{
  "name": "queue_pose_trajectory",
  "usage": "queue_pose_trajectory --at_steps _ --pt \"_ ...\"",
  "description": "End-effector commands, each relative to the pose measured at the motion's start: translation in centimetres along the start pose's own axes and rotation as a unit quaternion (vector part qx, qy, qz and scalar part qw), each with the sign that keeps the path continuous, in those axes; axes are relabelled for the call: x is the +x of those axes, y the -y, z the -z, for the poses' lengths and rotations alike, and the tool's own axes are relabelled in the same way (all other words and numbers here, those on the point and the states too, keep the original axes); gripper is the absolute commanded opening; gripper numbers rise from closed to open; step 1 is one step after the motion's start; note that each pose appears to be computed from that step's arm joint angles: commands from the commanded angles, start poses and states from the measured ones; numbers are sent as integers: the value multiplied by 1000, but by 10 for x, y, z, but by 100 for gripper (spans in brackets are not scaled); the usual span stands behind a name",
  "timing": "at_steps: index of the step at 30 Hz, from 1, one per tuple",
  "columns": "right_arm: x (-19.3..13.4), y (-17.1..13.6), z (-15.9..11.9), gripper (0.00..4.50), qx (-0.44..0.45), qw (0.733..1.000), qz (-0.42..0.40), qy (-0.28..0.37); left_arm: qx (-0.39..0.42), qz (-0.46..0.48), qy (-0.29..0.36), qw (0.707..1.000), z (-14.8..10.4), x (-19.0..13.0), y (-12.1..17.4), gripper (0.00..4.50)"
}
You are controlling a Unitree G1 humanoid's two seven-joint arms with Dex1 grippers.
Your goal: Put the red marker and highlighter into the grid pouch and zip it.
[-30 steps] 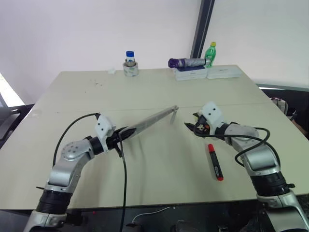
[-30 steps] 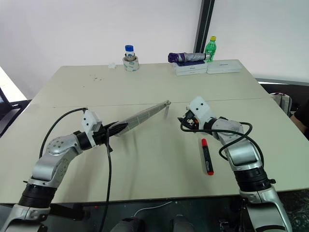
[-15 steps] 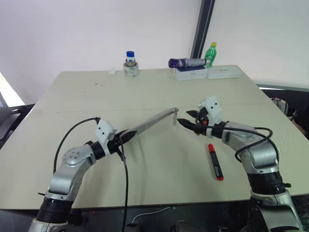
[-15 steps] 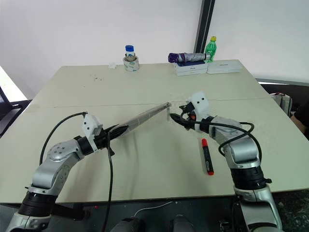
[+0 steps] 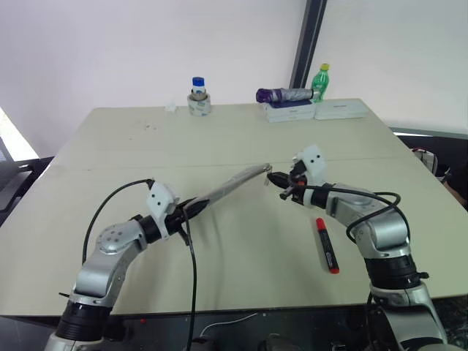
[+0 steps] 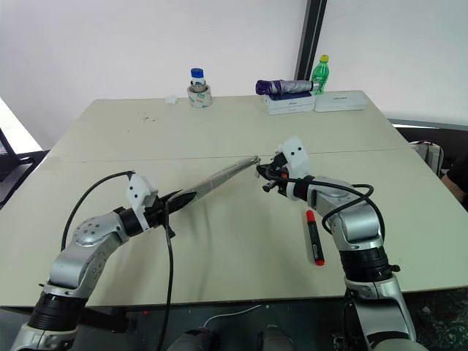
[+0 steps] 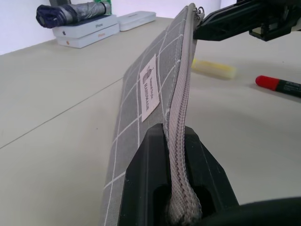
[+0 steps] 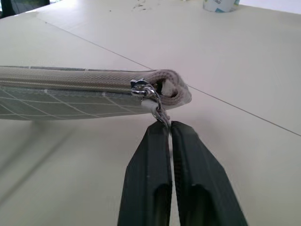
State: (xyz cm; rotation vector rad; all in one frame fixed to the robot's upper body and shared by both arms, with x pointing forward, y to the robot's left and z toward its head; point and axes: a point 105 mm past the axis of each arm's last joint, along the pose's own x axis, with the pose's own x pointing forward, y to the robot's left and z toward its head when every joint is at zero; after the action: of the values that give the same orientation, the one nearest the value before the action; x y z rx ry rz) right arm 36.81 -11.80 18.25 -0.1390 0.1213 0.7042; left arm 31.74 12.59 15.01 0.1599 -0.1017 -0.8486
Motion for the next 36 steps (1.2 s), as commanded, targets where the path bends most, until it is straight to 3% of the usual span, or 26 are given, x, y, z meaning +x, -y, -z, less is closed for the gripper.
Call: queue_pose_trajectory --at_steps 1,18,28,36 --pt "4 -9 -20 9 -19 999 -6 26 10 -4 15 1000 -11 8 6 0" --pt "11 -80 -26 9 -48 990 -129 16 -9 -1 23 1000 -13 34 33 0" --pt "-9 -127 -15 9 -97 962 -253 -13 -16 -5 32 999 -16 47 38 0" --pt "-10 -129 -15 9 -107 961 -253 -11 -18 -8 36 999 -17 49 38 0"
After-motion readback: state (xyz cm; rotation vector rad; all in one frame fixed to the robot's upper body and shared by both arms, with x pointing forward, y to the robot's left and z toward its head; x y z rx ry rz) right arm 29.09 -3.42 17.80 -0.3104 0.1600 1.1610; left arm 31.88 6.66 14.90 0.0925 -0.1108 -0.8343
